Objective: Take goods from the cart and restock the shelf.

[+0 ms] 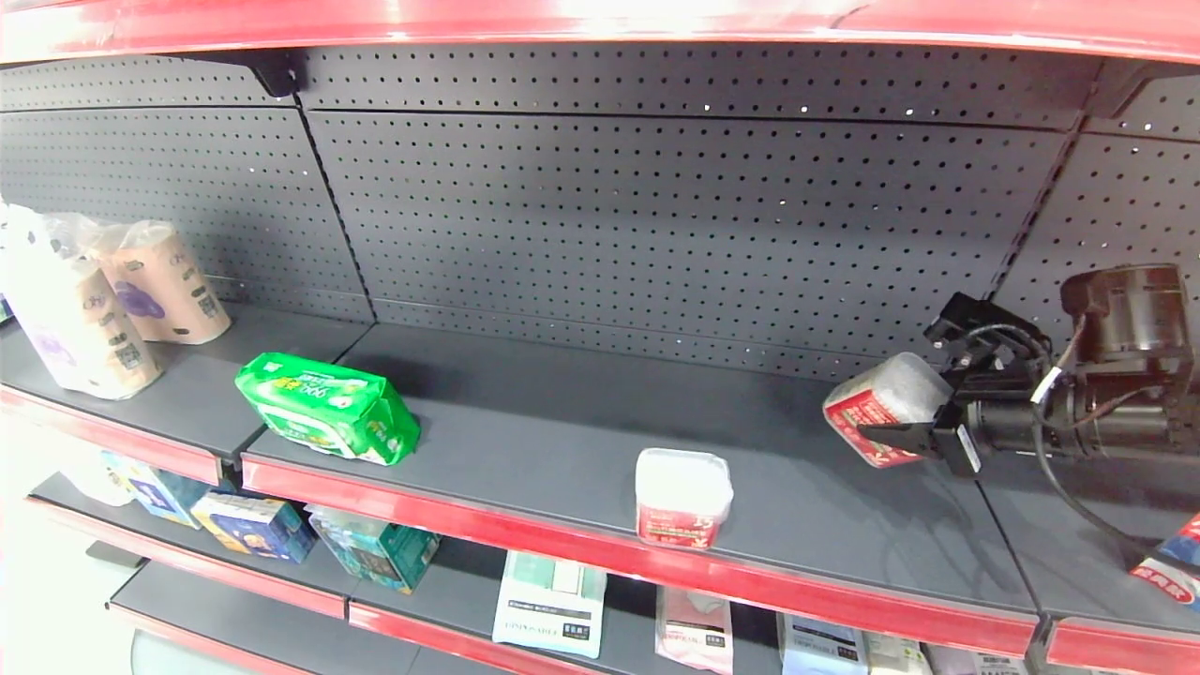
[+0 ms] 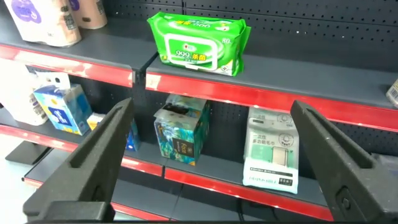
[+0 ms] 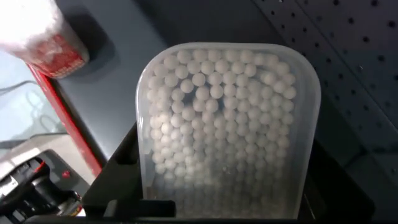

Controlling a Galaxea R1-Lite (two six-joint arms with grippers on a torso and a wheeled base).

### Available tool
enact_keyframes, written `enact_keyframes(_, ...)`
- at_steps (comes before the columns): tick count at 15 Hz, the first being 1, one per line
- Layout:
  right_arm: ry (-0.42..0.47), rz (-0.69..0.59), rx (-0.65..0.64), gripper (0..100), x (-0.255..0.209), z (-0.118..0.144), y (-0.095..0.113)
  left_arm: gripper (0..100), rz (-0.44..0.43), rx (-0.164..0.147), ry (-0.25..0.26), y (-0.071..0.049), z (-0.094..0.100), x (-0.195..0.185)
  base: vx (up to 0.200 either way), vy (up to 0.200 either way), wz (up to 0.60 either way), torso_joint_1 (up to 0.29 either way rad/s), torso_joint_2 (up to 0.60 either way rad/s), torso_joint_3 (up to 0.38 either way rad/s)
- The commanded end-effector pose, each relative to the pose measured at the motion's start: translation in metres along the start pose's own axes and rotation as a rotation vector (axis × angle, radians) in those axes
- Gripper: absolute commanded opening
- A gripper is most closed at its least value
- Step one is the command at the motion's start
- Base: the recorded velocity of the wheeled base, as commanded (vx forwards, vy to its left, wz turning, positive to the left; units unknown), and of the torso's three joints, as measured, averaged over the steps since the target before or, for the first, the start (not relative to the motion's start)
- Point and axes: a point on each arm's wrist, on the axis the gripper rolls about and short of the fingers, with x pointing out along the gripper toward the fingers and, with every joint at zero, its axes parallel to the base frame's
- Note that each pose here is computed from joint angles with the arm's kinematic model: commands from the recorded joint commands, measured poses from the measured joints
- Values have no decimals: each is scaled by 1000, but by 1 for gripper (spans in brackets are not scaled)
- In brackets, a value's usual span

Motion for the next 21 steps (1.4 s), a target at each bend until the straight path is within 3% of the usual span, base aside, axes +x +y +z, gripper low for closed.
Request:
enact_keyframes(1, 34, 38, -24, 0, 27, -8, -10, 100, 1, -1, -1, 0, 0, 0, 0, 0, 0, 0, 0, 0)
enact_keyframes(5, 35, 94, -46, 0, 49, -2, -6, 100, 1, -1, -1, 0, 0, 0, 0, 0, 0, 0, 0, 0)
enact_keyframes(11, 35, 138, 58, 0, 74, 12, 4, 100, 1, -1, -1, 0, 0, 0, 0, 0, 0, 0, 0, 0)
enact_keyframes(21, 59, 172, 12, 0, 108, 26, 16, 100, 1, -1, -1, 0, 0, 0, 0, 0, 0, 0, 0, 0)
